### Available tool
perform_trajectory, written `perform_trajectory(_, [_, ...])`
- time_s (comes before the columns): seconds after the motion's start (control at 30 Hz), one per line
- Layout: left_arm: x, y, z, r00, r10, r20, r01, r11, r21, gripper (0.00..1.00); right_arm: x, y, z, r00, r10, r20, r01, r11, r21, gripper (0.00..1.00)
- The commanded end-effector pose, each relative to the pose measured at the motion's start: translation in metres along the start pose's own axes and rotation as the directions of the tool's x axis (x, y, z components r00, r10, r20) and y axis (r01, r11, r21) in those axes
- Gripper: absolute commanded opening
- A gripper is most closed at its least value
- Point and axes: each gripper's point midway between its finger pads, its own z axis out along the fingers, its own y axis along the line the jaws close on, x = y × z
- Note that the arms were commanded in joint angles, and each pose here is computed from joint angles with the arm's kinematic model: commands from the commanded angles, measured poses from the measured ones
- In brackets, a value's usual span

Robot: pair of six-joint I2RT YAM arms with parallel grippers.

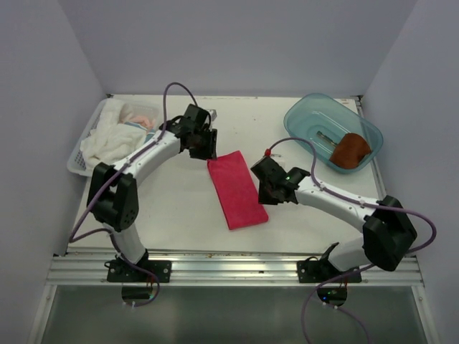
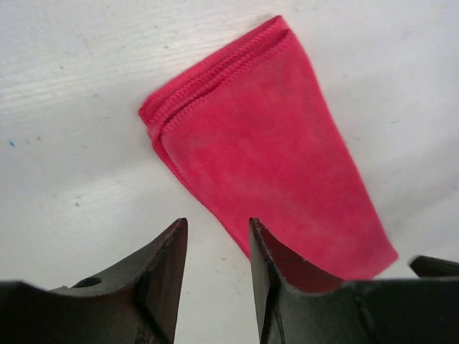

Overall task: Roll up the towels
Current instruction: Fold the towel

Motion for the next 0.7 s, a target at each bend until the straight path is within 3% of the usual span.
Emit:
perform_trajectory(0.0, [0.029, -0.027, -0.021, 0.999, -0.04, -0.02, 0.043, 0.989, 0.14, 0.42, -0.001, 0.02, 0.014, 0.999, -0.036, -0.018, 0.035, 0.999, -0.039, 0.0])
perform_trajectory(0.23, [0.101, -0.086, -0.026, 0.99, -0.062, -0.129, 0.11, 0.904, 0.413, 0.32, 0.026, 0.013, 0.051, 0.992, -0.069, -0.109, 0.07, 0.998, 0.003, 0.0])
perform_trajectory(0.4, [0.159, -0.113, -0.024, 0.974, -0.013, -0.225, 0.126, 0.859, 0.497, 0.3, 0.029, 0.01, 0.046, 0.991, -0.074, -0.109, 0.074, 0.997, -0.005, 0.0])
perform_trajectory(0.53, [0.202, -0.109, -0.013, 0.948, 0.016, -0.317, 0.142, 0.872, 0.469, 0.27, 0.023, 0.011, 0.033, 0.993, -0.074, -0.088, 0.073, 0.997, -0.019, 0.0])
perform_trajectory(0.67, [0.219, -0.079, 0.002, 0.941, 0.03, -0.336, 0.089, 0.939, 0.333, 0.25, 0.016, 0.016, 0.011, 0.995, -0.092, -0.049, 0.088, 0.994, -0.063, 0.0])
